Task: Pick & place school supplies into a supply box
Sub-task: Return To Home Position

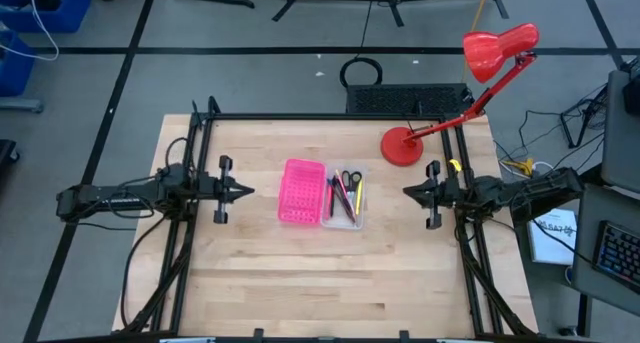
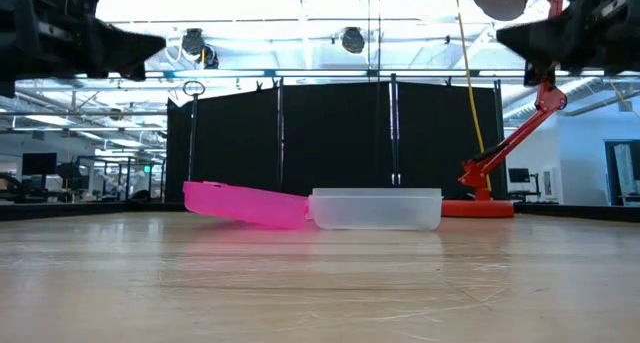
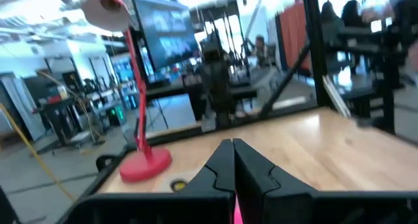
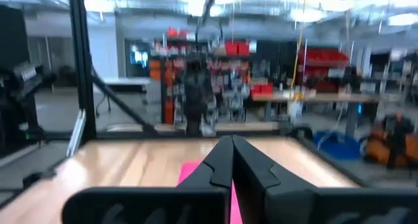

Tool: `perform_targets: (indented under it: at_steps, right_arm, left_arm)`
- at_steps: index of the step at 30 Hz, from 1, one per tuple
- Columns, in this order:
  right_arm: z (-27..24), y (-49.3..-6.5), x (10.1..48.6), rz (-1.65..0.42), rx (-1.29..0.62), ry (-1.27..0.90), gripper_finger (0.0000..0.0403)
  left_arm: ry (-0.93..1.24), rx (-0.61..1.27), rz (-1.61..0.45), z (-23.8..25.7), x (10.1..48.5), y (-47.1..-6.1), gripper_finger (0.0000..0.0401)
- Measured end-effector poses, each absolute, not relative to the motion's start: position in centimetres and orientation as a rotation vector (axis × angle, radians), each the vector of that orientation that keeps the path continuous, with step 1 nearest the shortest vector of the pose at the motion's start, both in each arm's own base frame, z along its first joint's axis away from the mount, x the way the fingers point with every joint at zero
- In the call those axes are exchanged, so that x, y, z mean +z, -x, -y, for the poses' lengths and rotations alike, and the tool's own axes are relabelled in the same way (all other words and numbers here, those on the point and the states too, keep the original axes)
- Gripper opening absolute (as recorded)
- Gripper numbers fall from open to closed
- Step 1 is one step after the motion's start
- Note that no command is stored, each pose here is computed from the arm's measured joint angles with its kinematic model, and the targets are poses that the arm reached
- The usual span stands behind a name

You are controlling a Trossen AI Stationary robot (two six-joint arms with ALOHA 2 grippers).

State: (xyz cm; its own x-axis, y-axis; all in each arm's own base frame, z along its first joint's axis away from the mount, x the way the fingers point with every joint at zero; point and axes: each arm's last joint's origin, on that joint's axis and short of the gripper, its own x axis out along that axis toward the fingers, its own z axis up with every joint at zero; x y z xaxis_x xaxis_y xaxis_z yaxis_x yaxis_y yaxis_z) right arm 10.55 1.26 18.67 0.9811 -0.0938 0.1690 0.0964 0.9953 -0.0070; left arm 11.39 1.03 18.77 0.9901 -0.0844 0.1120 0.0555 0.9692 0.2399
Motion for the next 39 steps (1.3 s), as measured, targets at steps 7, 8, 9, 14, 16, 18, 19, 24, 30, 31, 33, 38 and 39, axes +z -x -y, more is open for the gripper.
perform_targets:
  at_steps: [7, 8, 9, 14, 16, 18, 19, 24, 30, 31, 33, 38, 39]
  right_arm:
    - [-1.4, -10.5, 18.4, 0.146, -0.081, -0.027, 0.0000]
    - [-1.4, -10.4, 18.5, 0.153, -0.095, -0.026, 0.0000]
    - [-1.4, -10.3, 18.6, 0.156, -0.110, -0.020, 0.0000]
    - [-1.5, -9.7, 19.0, 0.197, -0.095, 0.027, 0.0000]
    - [-1.5, -9.5, 19.0, 0.194, -0.089, 0.052, 0.0000]
    - [-1.5, -9.3, 18.7, 0.174, -0.082, 0.081, 0.0000]
    - [-1.5, -9.3, 18.5, 0.158, -0.077, 0.096, 0.0000]
    - [-1.9, -9.3, 18.2, 0.138, 0.037, 0.113, 0.0000]
    - [-1.8, -9.5, 17.2, 0.042, 0.019, 0.034, 0.0000]
    - [-1.8, -9.6, 17.2, 0.042, 0.007, 0.031, 0.0000]
    - [-1.7, -9.6, 17.3, 0.055, -0.030, 0.049, 0.0000]
    - [-0.5, -9.6, 17.3, 0.047, -0.299, 0.022, 0.0000]
    - [-0.3, -9.6, 17.3, 0.044, -0.318, 0.018, 0.0000]
  left_arm:
    - [-0.290, -0.088, 0.171, -0.4, 19.2, -11.4, 0.0002]
    - [-0.302, -0.072, 0.170, -0.3, 19.2, -11.4, 0.0002]
    - [-0.309, -0.056, 0.170, -0.3, 19.3, -11.4, 0.0002]
    - [-0.351, -0.093, 0.236, 0.3, 20.1, -10.9, 0.0001]
    - [-0.368, -0.134, 0.265, 0.5, 20.3, -10.6, 0.0001]
    - [-0.384, -0.182, 0.276, 0.7, 20.3, -10.3, 0.0001]
    - [-0.387, -0.202, 0.274, 0.7, 20.2, -10.2, 0.0001]
    - [-0.360, -0.199, 0.184, 0.7, 19.3, -10.0, 0.0001]
    - [-0.338, -0.121, 0.017, 0.4, 17.3, -10.2, 0.0001]
    - [-0.340, -0.116, 0.000, 0.3, 16.8, -10.3, 0.0001]
    - [-0.343, -0.101, -0.035, 0.2, 16.3, -10.3, 0.0000]
    - [-0.348, -0.114, -0.016, -0.1, 16.4, -10.3, 0.0000]
    - [-0.359, -0.148, 0.016, 0.0, 16.7, -10.3, 0.0000]
